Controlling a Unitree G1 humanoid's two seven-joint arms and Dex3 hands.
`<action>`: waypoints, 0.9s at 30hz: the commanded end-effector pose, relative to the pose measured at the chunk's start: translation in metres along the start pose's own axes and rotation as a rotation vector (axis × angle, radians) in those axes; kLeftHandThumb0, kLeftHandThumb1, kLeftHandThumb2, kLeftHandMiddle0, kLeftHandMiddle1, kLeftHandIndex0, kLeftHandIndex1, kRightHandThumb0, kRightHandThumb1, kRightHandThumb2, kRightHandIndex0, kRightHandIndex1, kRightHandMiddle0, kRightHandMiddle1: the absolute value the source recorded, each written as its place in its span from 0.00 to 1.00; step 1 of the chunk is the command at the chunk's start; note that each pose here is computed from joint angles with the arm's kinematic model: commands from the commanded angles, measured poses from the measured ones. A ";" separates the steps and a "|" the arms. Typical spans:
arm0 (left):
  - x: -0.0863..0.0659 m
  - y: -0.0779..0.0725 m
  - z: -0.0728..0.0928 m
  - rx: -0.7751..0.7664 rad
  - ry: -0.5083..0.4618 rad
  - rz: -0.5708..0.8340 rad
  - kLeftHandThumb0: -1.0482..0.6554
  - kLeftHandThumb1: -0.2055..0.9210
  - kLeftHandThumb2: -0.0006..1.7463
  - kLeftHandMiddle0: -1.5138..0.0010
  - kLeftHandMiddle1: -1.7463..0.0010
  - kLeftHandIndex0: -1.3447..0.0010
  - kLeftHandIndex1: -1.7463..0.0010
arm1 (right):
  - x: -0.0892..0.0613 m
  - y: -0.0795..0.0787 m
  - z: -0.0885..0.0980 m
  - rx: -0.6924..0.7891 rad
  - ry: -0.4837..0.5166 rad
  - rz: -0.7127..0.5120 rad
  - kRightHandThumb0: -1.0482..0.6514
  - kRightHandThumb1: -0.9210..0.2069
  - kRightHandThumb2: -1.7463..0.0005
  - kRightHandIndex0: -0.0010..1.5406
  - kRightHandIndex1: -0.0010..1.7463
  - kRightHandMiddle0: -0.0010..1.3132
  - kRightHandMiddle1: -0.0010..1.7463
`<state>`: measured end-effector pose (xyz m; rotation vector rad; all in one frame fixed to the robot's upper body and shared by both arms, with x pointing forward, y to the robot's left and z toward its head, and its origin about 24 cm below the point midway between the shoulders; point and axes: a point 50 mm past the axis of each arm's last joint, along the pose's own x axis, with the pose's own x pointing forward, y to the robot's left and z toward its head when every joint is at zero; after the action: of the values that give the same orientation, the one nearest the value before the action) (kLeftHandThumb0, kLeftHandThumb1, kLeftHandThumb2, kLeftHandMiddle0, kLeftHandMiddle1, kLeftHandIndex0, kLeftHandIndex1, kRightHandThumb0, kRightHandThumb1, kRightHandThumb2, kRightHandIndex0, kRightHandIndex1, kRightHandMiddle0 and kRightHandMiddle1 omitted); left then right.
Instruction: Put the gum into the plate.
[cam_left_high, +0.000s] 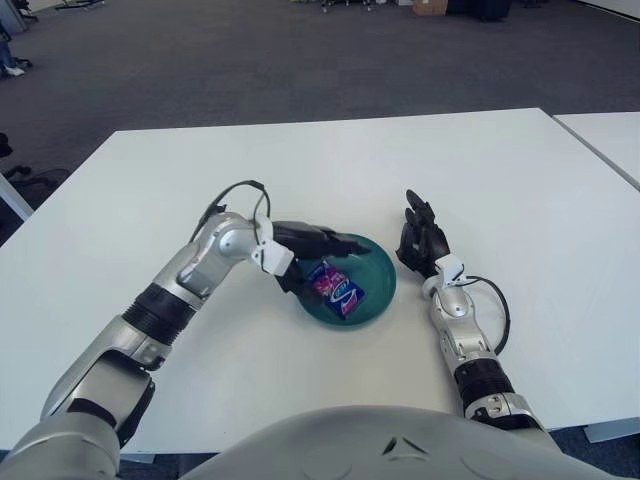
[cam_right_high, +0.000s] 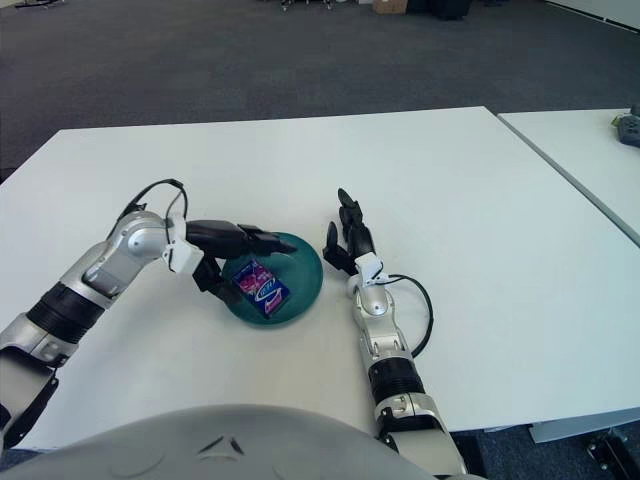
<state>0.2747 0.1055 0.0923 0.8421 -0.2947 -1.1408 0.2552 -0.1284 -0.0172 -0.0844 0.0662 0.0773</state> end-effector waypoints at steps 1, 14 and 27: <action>0.006 -0.015 -0.032 -0.424 -0.042 0.406 0.00 1.00 0.19 1.00 1.00 1.00 1.00 | -0.022 -0.001 -0.039 0.018 0.207 -0.002 0.19 0.00 0.45 0.05 0.00 0.00 0.15; -0.015 -0.007 -0.014 -0.994 -0.371 1.090 0.01 1.00 0.33 0.93 0.99 0.94 0.96 | -0.022 0.000 -0.040 0.058 0.217 0.009 0.20 0.00 0.46 0.04 0.00 0.00 0.15; -0.051 -0.045 -0.037 -1.026 -0.107 1.335 0.00 1.00 0.53 0.99 1.00 0.99 0.96 | -0.024 0.001 -0.040 0.064 0.205 0.017 0.21 0.00 0.45 0.03 0.00 0.00 0.13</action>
<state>0.2546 0.1509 0.0618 -0.4527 -0.2913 -0.0405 0.2552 -0.1285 -0.0194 -0.0402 0.0815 0.0943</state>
